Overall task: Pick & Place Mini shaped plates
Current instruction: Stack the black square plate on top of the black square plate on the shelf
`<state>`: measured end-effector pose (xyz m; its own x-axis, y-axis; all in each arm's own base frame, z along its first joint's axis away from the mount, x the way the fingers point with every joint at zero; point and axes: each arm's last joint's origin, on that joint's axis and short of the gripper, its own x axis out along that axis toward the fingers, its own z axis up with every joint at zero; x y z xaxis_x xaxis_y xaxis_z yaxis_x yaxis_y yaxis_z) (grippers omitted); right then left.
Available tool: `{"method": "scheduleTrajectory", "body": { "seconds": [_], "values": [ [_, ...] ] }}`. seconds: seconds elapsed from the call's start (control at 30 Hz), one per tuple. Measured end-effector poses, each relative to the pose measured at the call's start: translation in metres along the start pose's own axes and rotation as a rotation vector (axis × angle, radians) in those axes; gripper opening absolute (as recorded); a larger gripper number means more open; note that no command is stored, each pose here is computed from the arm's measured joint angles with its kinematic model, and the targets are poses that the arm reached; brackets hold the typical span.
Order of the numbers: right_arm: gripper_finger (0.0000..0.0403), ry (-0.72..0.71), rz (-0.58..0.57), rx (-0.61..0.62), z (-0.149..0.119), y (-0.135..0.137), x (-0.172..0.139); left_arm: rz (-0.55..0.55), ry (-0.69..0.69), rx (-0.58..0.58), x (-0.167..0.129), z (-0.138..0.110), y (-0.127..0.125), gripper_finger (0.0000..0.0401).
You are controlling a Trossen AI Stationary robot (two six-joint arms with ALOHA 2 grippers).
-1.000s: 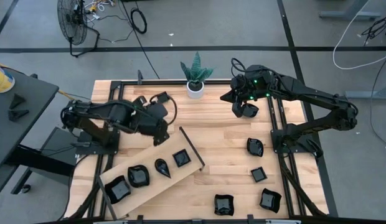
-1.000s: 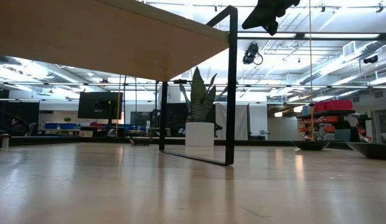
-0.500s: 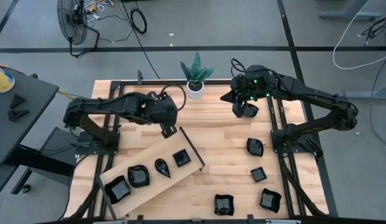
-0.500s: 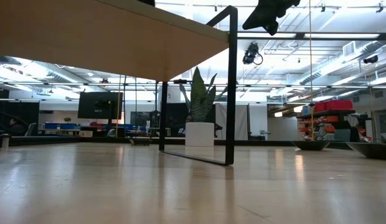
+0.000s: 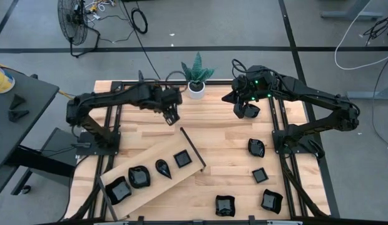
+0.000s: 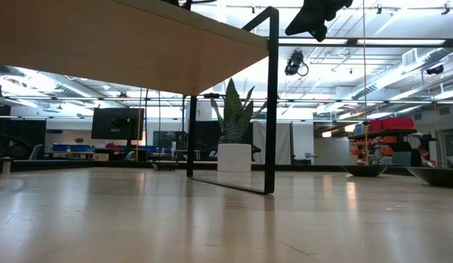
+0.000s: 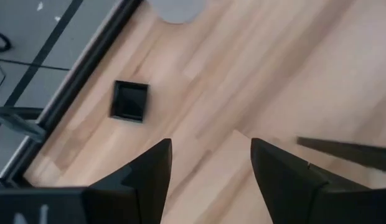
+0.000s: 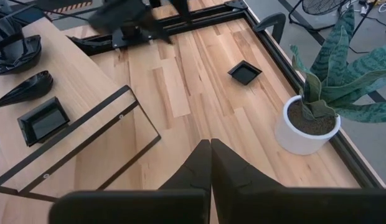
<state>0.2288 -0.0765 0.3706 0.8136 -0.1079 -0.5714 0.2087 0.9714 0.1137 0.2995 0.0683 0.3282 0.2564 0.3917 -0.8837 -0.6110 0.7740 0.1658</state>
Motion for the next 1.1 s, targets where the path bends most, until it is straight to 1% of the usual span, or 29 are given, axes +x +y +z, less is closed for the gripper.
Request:
{"method": "scheduleTrajectory", "body": {
  "seconds": [0.17,0.3,0.4,0.6,0.73,0.83,0.93,1.0,1.1],
  "values": [
    [0.0004,0.006,0.0,0.001,-0.001,0.0,0.0,0.036,0.015,-0.034,0.008,0.009,0.032,0.0222],
    [0.0004,0.027,-0.001,0.004,-0.003,0.0,0.0,-0.016,0.045,-0.064,0.017,0.015,0.059,0.0222],
    [0.0004,0.044,-0.001,0.007,-0.004,0.0,0.0,-0.051,0.022,-0.08,0.022,0.022,0.08,0.0222],
    [0.0004,0.05,-0.001,0.006,-0.005,0.0,0.0,-0.118,0.029,-0.188,0.031,0.024,0.125,0.0222],
    [0.0004,0.05,-0.001,0.007,-0.005,0.0,0.0,-0.135,0.026,-0.255,0.034,0.023,0.146,0.0222],
    [0.0004,0.041,-0.001,0.022,-0.004,0.0,0.0,-0.148,0.027,-0.287,0.036,0.022,0.155,0.0222],
    [0.0004,0.027,-0.001,0.062,-0.003,0.0,0.0,-0.149,0.034,-0.322,0.039,0.023,0.156,0.0222],
    [0.0004,0.02,-0.001,0.071,-0.002,0.0,0.0,-0.152,0.029,-0.291,0.038,0.024,0.15,0.0222],
    [0.0004,0.019,-0.001,0.058,-0.002,0.0,0.0,-0.115,0.037,-0.23,0.039,0.025,0.136,0.0222]
  ]
}}
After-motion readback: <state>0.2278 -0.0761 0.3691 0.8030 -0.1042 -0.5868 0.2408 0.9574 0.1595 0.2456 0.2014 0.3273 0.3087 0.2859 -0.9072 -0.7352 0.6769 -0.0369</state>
